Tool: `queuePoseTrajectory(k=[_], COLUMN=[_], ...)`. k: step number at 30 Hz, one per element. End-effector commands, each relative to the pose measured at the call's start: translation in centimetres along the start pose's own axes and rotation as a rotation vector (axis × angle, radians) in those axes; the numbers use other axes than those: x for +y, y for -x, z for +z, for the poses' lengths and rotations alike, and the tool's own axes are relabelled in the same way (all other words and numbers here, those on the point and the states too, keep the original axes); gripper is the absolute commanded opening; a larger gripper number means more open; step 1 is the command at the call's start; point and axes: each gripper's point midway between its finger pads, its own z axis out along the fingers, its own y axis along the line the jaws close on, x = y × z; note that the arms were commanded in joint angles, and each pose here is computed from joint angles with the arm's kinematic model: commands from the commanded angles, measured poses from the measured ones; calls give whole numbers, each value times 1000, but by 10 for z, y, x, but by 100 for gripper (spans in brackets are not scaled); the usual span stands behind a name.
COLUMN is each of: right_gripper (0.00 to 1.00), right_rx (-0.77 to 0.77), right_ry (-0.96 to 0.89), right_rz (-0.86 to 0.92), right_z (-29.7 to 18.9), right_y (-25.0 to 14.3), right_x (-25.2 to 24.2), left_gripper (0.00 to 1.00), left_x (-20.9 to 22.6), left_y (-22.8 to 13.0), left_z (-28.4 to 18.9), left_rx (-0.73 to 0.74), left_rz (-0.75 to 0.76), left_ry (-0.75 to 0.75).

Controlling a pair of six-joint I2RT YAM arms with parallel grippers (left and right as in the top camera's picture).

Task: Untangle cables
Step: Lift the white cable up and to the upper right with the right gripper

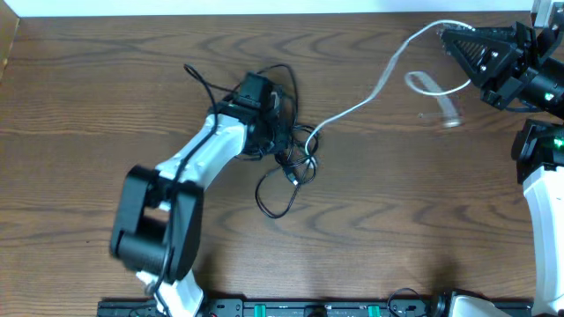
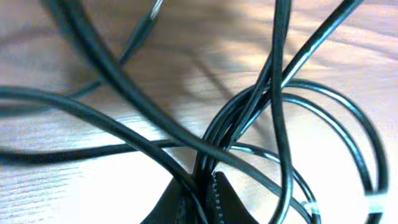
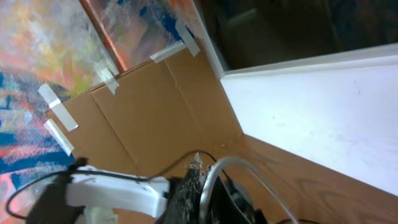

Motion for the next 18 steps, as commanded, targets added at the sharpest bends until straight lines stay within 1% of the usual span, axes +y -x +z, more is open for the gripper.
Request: queuePoseTrajectory(k=[1, 3, 5, 10, 14, 18], right_gripper=[1, 1, 1, 1, 1, 2], right_rx=[-6, -16, -41, -108, -167, -260], right_ry=[-3, -14, -41, -70, -94, -83], right_rz=[-59, -64, -40, -58, -77, -186], right_z=[-1, -1, -2, -3, -5, -8], right_y=[6, 7, 11, 23, 35, 54], right_x=[7, 3, -4, -5, -5, 9], left_gripper=[7, 7, 7, 7, 7, 7], left_x=[-24, -22, -12, 17, 29, 34], left_y=[4, 7, 10, 7, 0, -1], left_z=[-29, -35, -37, -27, -12, 2], left_rx=[-46, -65, -81, -85, -59, -39], left_rz=[144, 147, 130, 21, -22, -27], left_ry=[-93, -71, -13, 125, 160, 167])
